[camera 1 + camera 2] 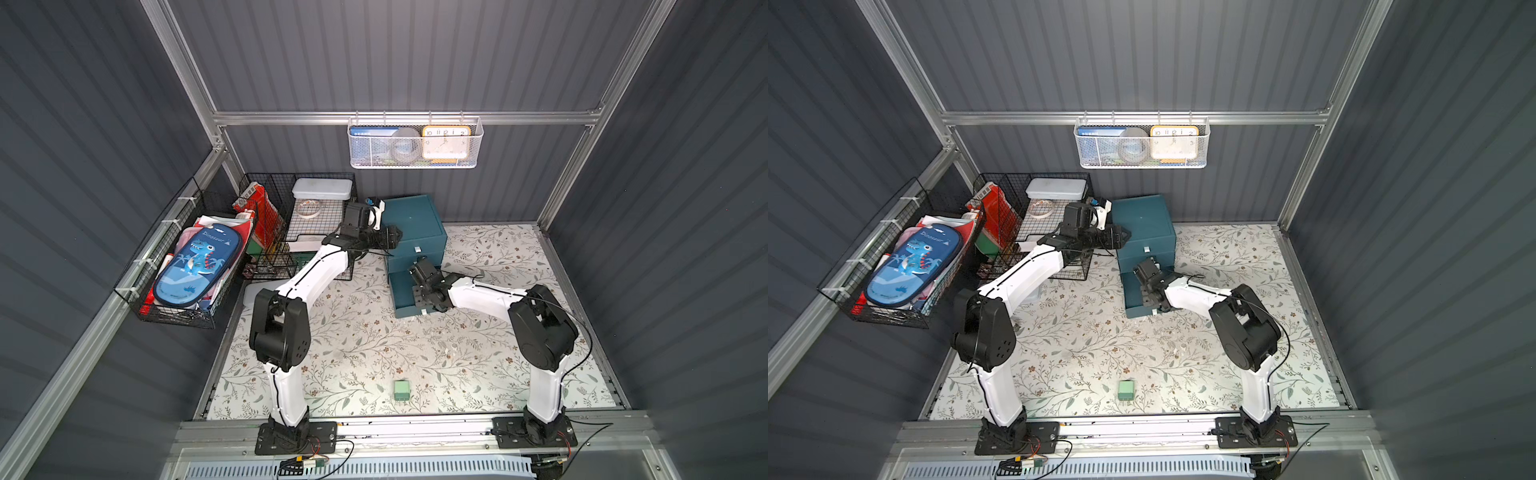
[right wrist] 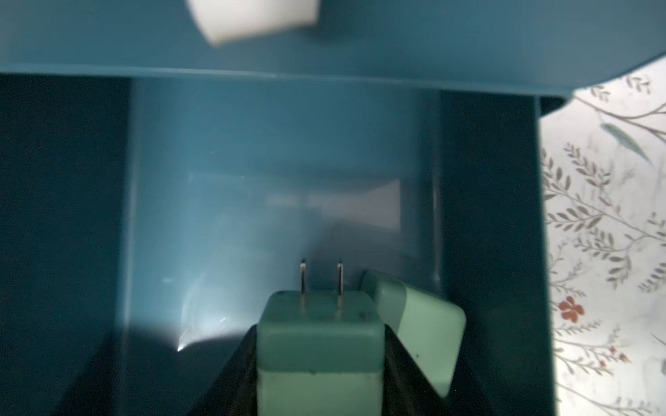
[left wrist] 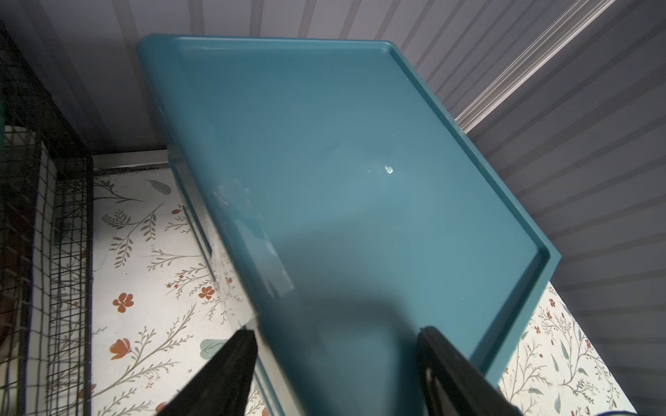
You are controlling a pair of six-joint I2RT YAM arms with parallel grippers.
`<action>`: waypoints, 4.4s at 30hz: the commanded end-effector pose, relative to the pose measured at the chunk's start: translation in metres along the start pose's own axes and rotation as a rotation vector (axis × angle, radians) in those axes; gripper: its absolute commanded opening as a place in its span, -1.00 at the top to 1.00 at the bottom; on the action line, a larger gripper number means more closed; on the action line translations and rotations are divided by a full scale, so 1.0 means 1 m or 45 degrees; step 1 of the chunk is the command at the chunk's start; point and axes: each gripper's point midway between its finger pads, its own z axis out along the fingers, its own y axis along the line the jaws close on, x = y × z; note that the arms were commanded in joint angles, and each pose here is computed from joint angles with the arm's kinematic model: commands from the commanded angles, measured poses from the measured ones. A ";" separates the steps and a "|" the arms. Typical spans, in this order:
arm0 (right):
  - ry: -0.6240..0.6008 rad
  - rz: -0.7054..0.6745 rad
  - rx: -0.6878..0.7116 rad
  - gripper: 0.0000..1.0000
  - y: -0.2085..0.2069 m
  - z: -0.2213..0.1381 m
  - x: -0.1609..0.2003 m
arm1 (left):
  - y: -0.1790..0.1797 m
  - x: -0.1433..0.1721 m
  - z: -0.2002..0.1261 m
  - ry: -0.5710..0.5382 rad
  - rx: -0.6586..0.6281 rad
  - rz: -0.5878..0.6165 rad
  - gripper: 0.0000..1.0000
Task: Place the plugs into the drawer by color
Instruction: Place the plug in the drawer, then pick up the plug from the center of the board.
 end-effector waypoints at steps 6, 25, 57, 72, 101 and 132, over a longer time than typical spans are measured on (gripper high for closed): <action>0.061 -0.024 0.004 -0.05 -0.004 0.002 0.006 | 0.025 0.072 0.017 0.292 -0.114 -0.041 -0.49; -0.061 -0.177 -0.272 -0.35 0.021 -0.133 0.010 | 0.025 0.067 0.015 0.271 -0.122 -0.044 -0.50; 0.063 -0.763 -0.315 -0.45 0.099 -0.138 0.228 | 0.024 0.067 0.013 0.261 -0.120 -0.032 -0.50; 0.138 -0.207 -0.229 -0.42 0.089 -0.153 0.192 | 0.023 0.067 0.014 0.260 -0.118 -0.035 -0.50; 0.432 -0.190 -0.135 -0.39 0.117 -0.116 0.220 | 0.021 0.066 0.011 0.266 -0.104 -0.027 -0.51; -0.062 -0.024 -0.131 0.28 0.068 -0.069 -0.006 | 0.024 0.074 0.014 0.287 -0.113 -0.031 -0.51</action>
